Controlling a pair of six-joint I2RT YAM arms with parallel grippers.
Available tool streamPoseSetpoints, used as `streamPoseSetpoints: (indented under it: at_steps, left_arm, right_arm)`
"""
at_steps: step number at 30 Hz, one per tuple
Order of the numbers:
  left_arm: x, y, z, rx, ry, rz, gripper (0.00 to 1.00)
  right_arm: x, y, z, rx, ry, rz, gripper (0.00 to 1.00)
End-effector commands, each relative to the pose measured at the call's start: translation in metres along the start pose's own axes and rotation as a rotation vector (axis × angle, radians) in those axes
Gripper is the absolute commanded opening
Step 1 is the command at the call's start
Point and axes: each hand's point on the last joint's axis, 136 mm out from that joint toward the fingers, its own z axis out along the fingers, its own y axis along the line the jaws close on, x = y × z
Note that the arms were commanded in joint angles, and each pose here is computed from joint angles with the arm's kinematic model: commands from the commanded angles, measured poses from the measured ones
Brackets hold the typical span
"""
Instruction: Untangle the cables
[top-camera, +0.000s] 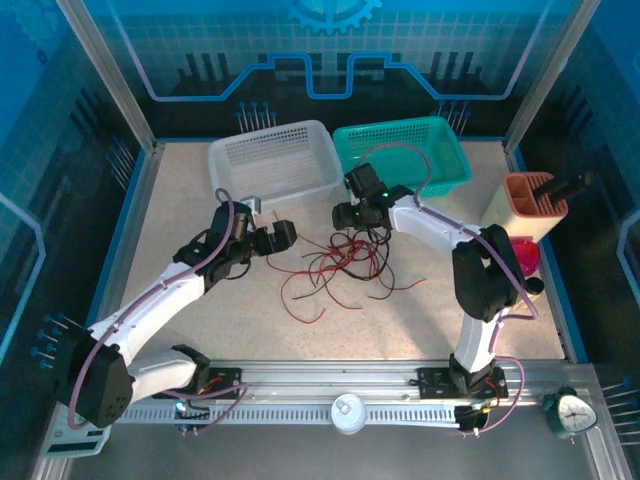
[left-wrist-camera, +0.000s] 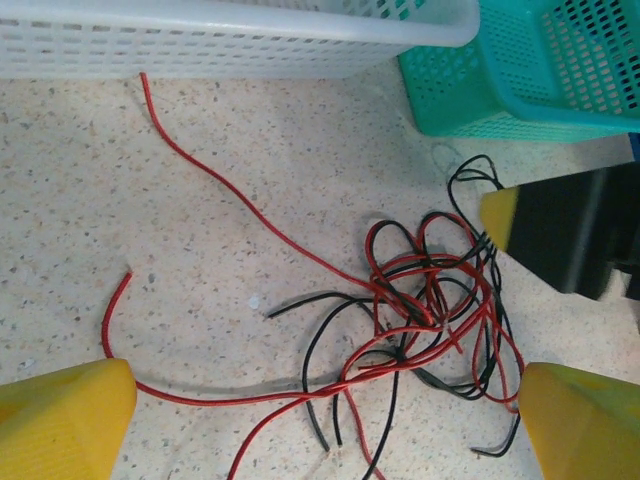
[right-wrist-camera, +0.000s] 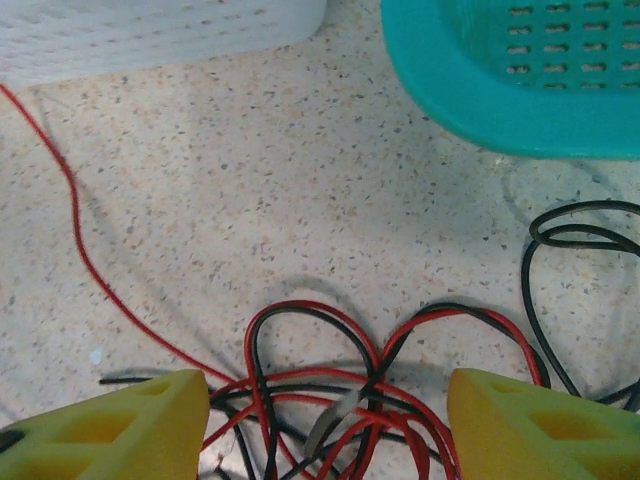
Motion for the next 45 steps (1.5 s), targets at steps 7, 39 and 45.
streamPoseSetpoints:
  at_steps: [7, 39, 45]
  left_arm:
    - [-0.013, -0.017, -0.007, 0.043, -0.048, 0.007, 0.99]
    - [-0.013, -0.05, -0.003, 0.152, -0.023, 0.037, 0.99]
    - [-0.015, -0.068, -0.004, 0.209, -0.011, 0.075, 0.99]
  right_arm:
    - [0.0, -0.006, 0.018, 0.069, 0.023, -0.027, 0.52]
    - [-0.021, 0.021, -0.122, -0.097, -0.259, -0.034, 0.0]
    - [-0.036, 0.03, -0.165, -0.158, -0.344, -0.031, 0.0]
